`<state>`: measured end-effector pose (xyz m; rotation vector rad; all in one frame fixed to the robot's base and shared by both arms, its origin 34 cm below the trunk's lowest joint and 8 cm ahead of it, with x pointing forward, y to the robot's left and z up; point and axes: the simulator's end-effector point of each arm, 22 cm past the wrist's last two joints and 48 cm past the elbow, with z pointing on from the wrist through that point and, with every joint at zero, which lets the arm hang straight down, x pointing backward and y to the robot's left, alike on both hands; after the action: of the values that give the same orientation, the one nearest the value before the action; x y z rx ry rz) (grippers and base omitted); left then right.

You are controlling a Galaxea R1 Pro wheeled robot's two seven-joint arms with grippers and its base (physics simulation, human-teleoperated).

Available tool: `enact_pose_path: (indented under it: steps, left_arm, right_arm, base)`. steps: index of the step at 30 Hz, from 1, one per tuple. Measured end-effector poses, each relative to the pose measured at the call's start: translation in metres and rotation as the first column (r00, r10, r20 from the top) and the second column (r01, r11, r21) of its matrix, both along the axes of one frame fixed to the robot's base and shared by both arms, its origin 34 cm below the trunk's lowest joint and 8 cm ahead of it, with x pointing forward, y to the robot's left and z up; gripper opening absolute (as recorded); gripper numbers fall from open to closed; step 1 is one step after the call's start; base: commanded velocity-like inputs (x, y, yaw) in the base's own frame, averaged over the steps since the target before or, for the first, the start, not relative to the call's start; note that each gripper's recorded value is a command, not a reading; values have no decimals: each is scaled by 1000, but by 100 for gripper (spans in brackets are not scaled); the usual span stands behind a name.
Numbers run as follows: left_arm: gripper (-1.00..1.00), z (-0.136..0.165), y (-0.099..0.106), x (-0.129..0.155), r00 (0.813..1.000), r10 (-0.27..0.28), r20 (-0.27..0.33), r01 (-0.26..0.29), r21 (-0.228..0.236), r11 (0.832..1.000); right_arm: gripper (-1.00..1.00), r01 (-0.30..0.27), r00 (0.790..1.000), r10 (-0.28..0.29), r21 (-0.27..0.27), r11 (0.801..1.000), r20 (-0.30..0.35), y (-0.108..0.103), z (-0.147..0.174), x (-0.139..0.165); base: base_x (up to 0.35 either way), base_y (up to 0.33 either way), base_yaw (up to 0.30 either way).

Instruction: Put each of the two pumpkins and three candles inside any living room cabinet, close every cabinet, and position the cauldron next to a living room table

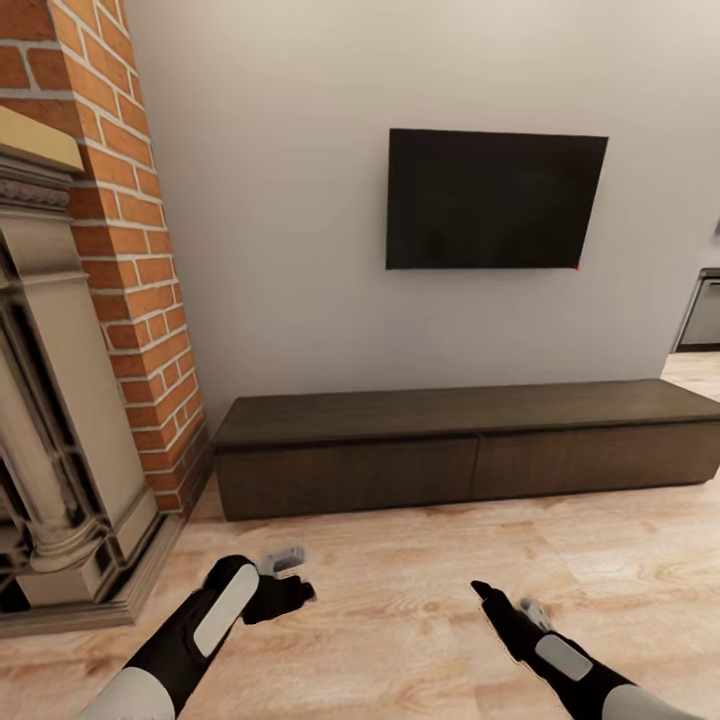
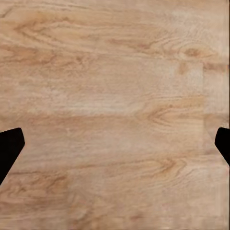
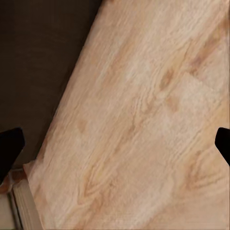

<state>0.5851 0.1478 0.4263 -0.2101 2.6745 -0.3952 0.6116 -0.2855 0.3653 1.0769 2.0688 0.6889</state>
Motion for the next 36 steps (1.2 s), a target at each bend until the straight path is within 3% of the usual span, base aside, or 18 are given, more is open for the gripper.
enact_pose_path:
  steps: [2,3,5,7,8,11,12,13,15,19,27,30,36]
  left_arm:
    - [100,0,-8,-13,997,-3,-77,-5,-96,995]
    - [100,1,-10,-15,996,-2,-87,-9,-120,993]
    - [100,12,-29,-18,994,-18,-108,-10,-258,966]
    - [100,23,-42,-23,992,-59,-112,15,-364,931]
    - [100,26,-44,-24,992,-70,-109,21,-393,919]
    - [100,50,-48,-24,992,-105,-71,48,-560,827]
    - [100,65,-48,-23,992,-117,-38,67,-629,775]
    - [100,73,-45,-22,993,-120,-20,77,-663,745]
    - [100,74,-37,-24,993,-113,-20,67,-697,713]
    - [100,70,-29,-25,995,-86,-46,24,-738,674]
    - [100,95,-41,-28,994,-106,7,65,-827,558]
    - [100,94,-42,-30,995,-103,1,57,-838,542]
    - [100,92,-41,-31,995,-99,-6,49,-844,534]
  right_arm:
    - [100,41,999,-43,45,998,27,-5,11,9]
    - [100,46,998,-48,58,997,38,-4,15,12]
    - [100,50,993,-62,119,992,96,5,39,30]
    - [100,47,990,-65,143,989,125,10,50,37]
    - [100,46,989,-65,147,988,130,11,52,39]
    - [100,40,986,-64,157,987,152,14,60,43]
    - [100,37,986,-62,159,987,157,15,62,44]
    - [100,36,985,-62,160,986,159,15,63,45]
    - [100,35,985,-61,160,986,162,16,64,46]
    - [100,40,983,-67,158,987,169,14,65,47]
    - [100,10,971,-53,182,983,232,23,79,53]
    - [100,-6,961,-48,194,981,272,27,88,56]
    - [100,-14,950,-53,211,977,307,28,96,59]
  base:
    - [96,0,0]
    - [88,0,0]
    - [109,0,0]
    - [192,0,0]
    - [255,0,0]
    - [303,0,0]
    - [326,0,0]
    - [330,0,0]
    - [334,0,0]
    - [337,0,0]
    - [338,0,0]
    - [338,0,0]
    - [336,0,0]
